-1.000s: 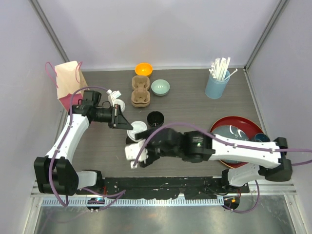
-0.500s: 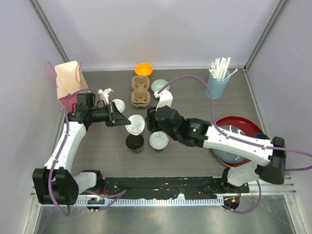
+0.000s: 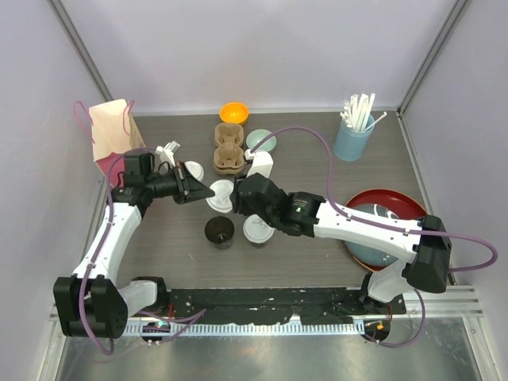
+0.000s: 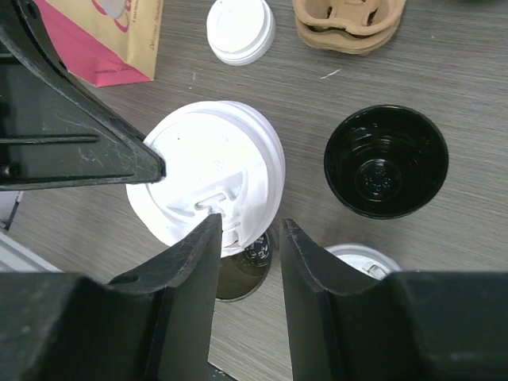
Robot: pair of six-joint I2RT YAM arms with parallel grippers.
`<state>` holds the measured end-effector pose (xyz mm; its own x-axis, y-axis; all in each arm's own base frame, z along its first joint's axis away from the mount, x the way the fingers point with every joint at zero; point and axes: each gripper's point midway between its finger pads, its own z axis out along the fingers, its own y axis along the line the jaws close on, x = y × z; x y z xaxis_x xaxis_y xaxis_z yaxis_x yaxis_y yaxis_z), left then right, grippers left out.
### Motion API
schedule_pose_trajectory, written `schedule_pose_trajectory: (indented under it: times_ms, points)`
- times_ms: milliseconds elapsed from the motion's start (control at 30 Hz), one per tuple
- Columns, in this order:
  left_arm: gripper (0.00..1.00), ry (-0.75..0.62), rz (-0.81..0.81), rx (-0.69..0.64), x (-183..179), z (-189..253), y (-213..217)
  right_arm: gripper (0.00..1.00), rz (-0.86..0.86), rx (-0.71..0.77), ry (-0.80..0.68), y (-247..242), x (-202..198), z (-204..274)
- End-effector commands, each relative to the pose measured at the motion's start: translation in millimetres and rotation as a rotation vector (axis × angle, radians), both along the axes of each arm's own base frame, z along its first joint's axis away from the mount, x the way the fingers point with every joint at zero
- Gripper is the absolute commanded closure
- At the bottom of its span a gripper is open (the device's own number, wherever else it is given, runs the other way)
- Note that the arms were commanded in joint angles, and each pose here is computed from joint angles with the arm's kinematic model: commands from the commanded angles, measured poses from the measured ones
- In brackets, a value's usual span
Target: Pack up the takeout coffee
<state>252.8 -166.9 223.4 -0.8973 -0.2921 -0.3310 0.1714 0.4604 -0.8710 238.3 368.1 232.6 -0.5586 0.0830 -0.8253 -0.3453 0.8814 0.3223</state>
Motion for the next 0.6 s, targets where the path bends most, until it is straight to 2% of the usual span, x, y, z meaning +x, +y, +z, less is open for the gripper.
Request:
schedule_pose_trajectory:
  times_ms: [0, 67, 300, 433, 567]
  points:
    - [1.0, -0.07, 0.008, -0.023, 3.2, 16.6, -0.4, 0.59, 0.007, 0.13, -0.002, 19.8, 3.9, 22.7]
    - [1.0, -0.07, 0.009, -0.024, 3.0, 16.2, -0.4, 0.54, 0.015, 0.13, 0.02, 22.6, 4.7, 15.9]
    - [1.0, -0.072, 0.003, -0.029, 2.5, 16.9, -1.0, 0.54, -0.016, 0.102, 0.024, 15.7, 11.2, 4.2]
    - [1.0, -0.069, 0.002, -0.036, 2.8, 16.9, -1.6, 0.64, -0.014, 0.091, 0.025, 17.9, 13.5, 1.0]
    - [1.0, -0.065, 0.005, -0.039, 2.7, 16.2, -1.7, 0.65, 0.006, 0.083, 0.033, 23.7, 13.7, -2.6]
